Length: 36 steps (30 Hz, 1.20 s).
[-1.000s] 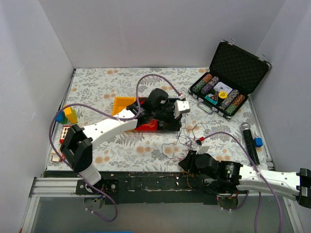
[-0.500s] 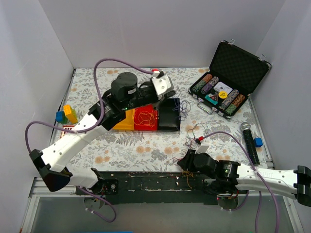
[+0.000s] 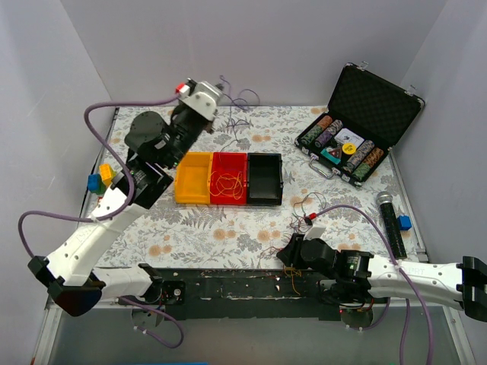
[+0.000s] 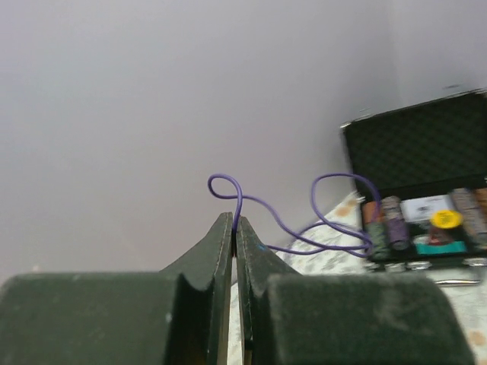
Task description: Untangle the cables
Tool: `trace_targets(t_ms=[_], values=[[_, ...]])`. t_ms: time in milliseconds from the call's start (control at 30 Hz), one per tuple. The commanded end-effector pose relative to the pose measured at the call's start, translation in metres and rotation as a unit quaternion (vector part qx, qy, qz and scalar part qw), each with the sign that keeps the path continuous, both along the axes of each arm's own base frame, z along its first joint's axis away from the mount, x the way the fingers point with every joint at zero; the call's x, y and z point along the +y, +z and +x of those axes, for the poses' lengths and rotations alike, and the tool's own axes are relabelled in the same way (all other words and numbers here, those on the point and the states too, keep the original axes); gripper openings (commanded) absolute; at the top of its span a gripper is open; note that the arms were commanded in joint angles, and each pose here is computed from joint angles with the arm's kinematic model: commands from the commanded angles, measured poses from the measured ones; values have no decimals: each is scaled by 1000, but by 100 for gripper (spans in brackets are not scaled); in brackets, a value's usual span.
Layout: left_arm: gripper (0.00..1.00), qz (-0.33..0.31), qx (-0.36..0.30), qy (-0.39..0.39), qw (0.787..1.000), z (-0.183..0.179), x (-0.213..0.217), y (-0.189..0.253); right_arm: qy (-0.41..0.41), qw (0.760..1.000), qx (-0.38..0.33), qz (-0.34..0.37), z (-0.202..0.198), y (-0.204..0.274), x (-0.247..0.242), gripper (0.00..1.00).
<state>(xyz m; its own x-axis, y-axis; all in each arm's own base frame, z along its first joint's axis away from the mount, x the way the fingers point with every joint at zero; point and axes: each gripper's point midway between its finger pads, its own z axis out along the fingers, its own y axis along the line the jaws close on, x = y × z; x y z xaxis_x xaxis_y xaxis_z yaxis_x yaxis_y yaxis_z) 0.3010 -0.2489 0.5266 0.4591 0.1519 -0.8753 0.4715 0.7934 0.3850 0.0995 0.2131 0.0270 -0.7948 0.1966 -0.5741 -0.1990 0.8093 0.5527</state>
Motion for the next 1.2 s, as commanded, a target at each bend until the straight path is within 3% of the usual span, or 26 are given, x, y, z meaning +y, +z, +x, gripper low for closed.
trace_targets(t_ms=[0, 200, 433, 767, 1167], values=[[0, -47, 59, 102, 992, 53, 76, -31, 6, 999, 14, -47, -6, -16, -17, 49], [0, -48, 101, 132, 985, 78, 118, -66, 9, 999, 10, -51, -6, -15, -19, 49], [0, -7, 130, 109, 986, 78, 111, -109, 8, 999, 6, -48, -5, -12, -18, 49], [0, 27, 183, 157, 970, 96, 141, -187, 5, 999, 7, -48, -6, -11, -23, 49], [0, 43, 183, 144, 972, 101, 142, -204, 0, 999, 5, -45, -5, -8, -25, 49]])
